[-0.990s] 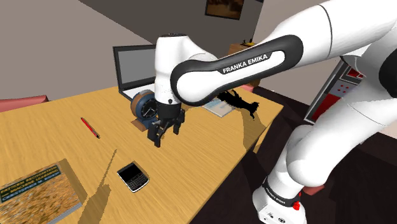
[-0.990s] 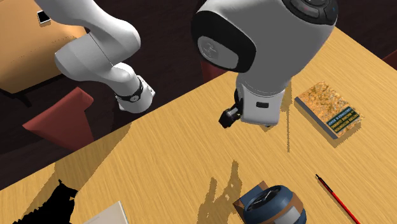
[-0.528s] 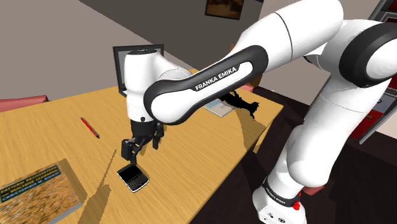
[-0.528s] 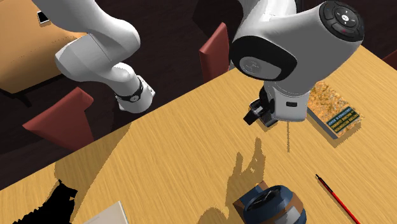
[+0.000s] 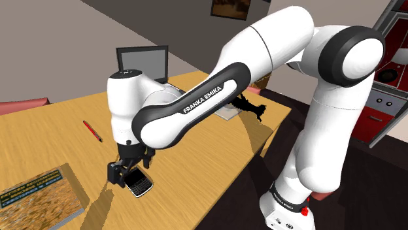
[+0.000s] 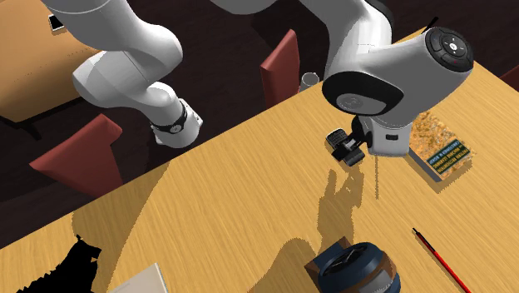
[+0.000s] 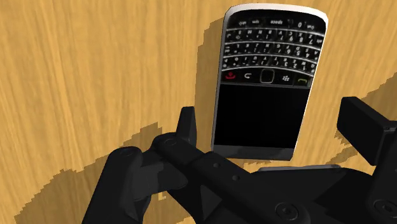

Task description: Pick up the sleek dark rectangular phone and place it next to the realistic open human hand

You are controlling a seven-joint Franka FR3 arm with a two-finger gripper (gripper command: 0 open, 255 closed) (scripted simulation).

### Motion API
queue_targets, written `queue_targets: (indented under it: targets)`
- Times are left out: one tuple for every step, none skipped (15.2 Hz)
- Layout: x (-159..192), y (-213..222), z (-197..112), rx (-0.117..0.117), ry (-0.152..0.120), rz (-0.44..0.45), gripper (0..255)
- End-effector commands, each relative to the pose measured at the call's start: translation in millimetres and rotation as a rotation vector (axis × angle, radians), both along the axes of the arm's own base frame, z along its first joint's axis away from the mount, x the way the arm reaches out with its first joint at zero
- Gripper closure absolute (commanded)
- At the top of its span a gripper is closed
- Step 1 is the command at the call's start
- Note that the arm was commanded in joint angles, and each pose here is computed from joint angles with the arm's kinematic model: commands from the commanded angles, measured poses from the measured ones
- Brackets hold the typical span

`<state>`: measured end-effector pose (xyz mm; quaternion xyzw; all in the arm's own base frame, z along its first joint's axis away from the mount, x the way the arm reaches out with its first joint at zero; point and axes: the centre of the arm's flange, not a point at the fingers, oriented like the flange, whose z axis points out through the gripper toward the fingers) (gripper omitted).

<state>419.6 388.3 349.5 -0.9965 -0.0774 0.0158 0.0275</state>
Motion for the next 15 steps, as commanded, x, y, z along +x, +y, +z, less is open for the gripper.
queue_targets:
  targets:
    - [0.1, 0.5, -10.6, 0.0, 0.0, 0.0, 0]
    - [-0.1, 0.8, -15.9, 0.0, 0.0, 0.0, 0]
    - [-0.2, 1.0, -18.9, 0.0, 0.0, 0.0, 0]
    - [-0.2, 0.9, -18.9, 0.0, 0.0, 0.0, 0]
    - [-0.2, 1.0, -18.9, 0.0, 0.0, 0.0, 0]
    - [-0.2, 1.0, -18.9, 0.0, 0.0, 0.0, 0]
    - [-0.2, 1.0, -18.9, 0.0, 0.0, 0.0, 0]
    - [-0.2, 1.0, -18.9, 0.0, 0.0, 0.0, 0]
    - [-0.2, 1.0, -18.9, 0.0, 0.0, 0.0, 0]
    - [-0.2, 0.9, -18.8, 0.0, 0.0, 0.0, 0]
    - [-0.2, 0.9, -18.8, 0.0, 0.0, 0.0, 0]
    - [-0.2, 0.9, -18.8, 0.0, 0.0, 0.0, 255]
    - [-0.2, 0.9, -18.8, 0.0, 0.0, 0.0, 255]
    - [-0.4, 0.8, -18.9, 0.0, 0.0, 0.0, 255]
    - [-0.5, 1.1, -19.0, 0.0, 0.0, 0.0, 255]
